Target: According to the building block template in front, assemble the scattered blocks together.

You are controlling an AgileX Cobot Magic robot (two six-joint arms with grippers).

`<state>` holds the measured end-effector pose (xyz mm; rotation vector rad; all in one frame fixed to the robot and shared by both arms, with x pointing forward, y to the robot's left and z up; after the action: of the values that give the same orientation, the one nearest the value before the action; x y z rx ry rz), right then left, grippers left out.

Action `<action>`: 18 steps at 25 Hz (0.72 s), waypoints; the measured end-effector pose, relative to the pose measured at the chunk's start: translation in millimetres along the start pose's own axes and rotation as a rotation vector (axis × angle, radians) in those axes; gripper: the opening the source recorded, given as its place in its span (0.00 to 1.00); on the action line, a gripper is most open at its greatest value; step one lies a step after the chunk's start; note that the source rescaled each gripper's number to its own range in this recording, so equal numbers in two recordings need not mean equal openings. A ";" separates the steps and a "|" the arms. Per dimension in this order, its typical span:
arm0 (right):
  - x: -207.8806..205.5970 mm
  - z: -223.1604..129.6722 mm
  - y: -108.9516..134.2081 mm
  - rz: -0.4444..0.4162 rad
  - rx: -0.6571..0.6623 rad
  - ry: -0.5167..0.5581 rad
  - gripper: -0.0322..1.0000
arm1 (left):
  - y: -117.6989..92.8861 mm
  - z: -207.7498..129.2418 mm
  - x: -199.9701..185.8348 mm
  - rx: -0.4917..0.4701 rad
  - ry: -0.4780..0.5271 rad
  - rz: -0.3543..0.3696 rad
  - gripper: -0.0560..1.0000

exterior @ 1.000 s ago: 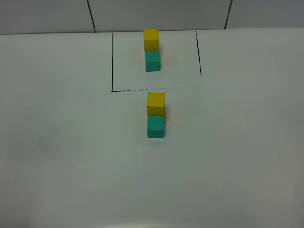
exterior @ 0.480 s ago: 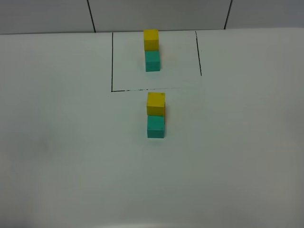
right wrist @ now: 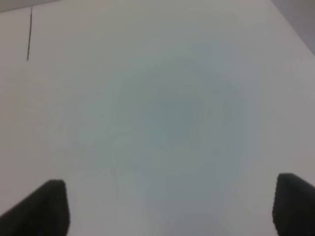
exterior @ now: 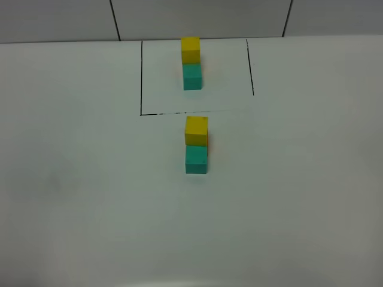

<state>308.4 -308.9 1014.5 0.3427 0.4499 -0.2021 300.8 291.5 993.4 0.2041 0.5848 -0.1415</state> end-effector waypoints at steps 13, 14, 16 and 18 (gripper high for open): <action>0.0 -0.2 0.6 0.003 -0.009 0.001 0.75 | 0.0 0.0 0.0 0.000 0.000 0.000 0.77; 0.0 -0.2 0.6 0.003 -0.012 0.001 0.75 | 0.0 0.0 0.0 0.000 0.000 0.000 0.77; 0.0 -0.2 0.6 0.003 -0.026 0.001 0.75 | 0.0 0.0 0.0 0.000 0.000 0.000 0.77; 0.0 -0.2 0.7 0.004 -0.034 0.001 0.75 | 0.0 0.0 0.0 0.000 0.000 0.000 0.77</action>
<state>308.5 -308.2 1014.5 0.3103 0.4534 -0.1902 300.8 291.5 993.4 0.2041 0.5848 -0.1415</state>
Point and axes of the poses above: a point on each arm's last joint axis where the gripper is mounted, x pointing out along that axis toward the gripper, y along the wrist's bending axis when the last joint is at zero, z = x × y, the point moved 9 cm from there along x, pointing out along that axis toward the gripper, and after that the axes turned 13 degrees about x, right-handed, at the moved point
